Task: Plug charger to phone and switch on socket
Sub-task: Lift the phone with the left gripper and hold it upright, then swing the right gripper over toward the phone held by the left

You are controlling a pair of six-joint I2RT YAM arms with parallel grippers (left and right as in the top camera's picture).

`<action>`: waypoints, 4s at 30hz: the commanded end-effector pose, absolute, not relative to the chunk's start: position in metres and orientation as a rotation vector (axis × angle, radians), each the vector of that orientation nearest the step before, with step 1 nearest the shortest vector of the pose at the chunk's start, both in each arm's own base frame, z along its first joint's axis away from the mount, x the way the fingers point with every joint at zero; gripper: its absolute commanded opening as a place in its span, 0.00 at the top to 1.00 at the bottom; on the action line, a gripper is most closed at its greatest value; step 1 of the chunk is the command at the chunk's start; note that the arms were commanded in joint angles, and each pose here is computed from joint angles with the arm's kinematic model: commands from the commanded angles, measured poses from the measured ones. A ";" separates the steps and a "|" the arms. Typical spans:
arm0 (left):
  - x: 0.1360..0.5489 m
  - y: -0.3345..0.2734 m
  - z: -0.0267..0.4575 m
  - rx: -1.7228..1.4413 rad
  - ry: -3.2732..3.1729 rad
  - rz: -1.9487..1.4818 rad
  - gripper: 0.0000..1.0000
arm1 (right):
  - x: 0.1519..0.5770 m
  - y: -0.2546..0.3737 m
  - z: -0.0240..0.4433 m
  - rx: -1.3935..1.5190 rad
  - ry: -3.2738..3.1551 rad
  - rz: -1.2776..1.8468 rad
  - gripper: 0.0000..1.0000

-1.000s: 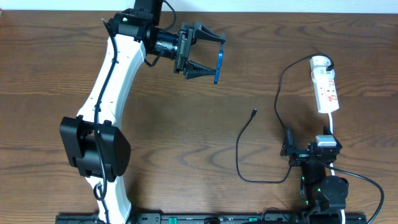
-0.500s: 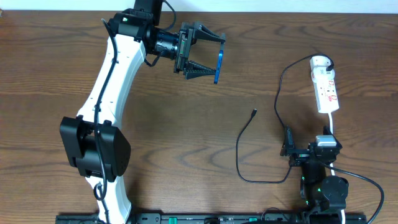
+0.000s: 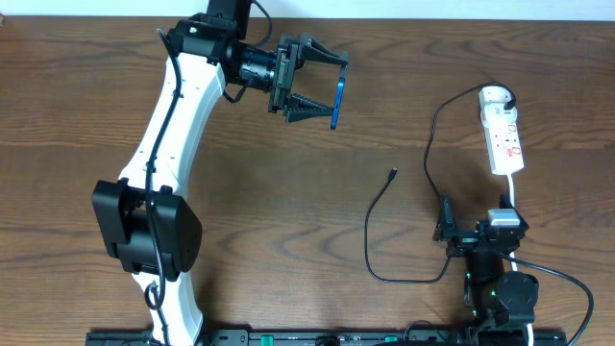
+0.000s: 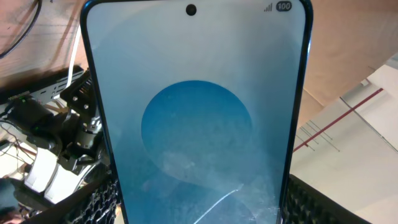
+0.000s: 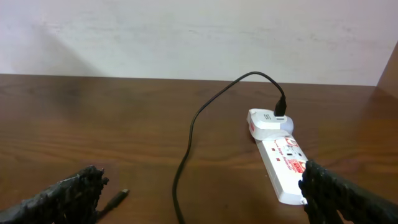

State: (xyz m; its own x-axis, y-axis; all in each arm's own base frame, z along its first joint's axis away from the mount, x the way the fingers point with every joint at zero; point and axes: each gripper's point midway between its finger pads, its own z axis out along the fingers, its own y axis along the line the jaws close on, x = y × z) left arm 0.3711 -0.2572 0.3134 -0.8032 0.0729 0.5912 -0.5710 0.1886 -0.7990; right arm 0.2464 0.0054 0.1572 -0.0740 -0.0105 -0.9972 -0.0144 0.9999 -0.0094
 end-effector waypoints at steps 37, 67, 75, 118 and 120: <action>0.363 -0.254 0.337 0.409 -1.921 1.712 0.22 | 0.246 0.002 0.157 0.004 1.644 -0.004 0.01; 0.363 -0.254 0.337 0.399 -1.926 1.719 0.22 | 0.246 0.002 0.157 0.004 1.644 -0.004 0.01; 0.363 -0.254 0.337 0.399 -1.926 1.719 0.22 | 0.246 0.015 0.164 -0.027 1.614 0.085 0.01; 0.370 -0.254 0.322 0.464 -2.024 1.672 0.22 | 0.236 0.172 0.383 -0.535 1.792 1.234 0.01; 0.373 -0.253 0.315 0.494 -2.062 1.650 0.22 | 0.254 0.172 0.371 -0.434 1.902 1.158 0.01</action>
State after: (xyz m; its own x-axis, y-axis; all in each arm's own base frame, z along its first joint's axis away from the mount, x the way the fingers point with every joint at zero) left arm 0.3747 -0.2566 0.3054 -0.8110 0.0290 0.5843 -0.5659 0.2144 -0.7961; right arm 0.2415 0.1675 0.3681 -0.5256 0.1052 -0.8442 -0.7293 0.4554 0.5107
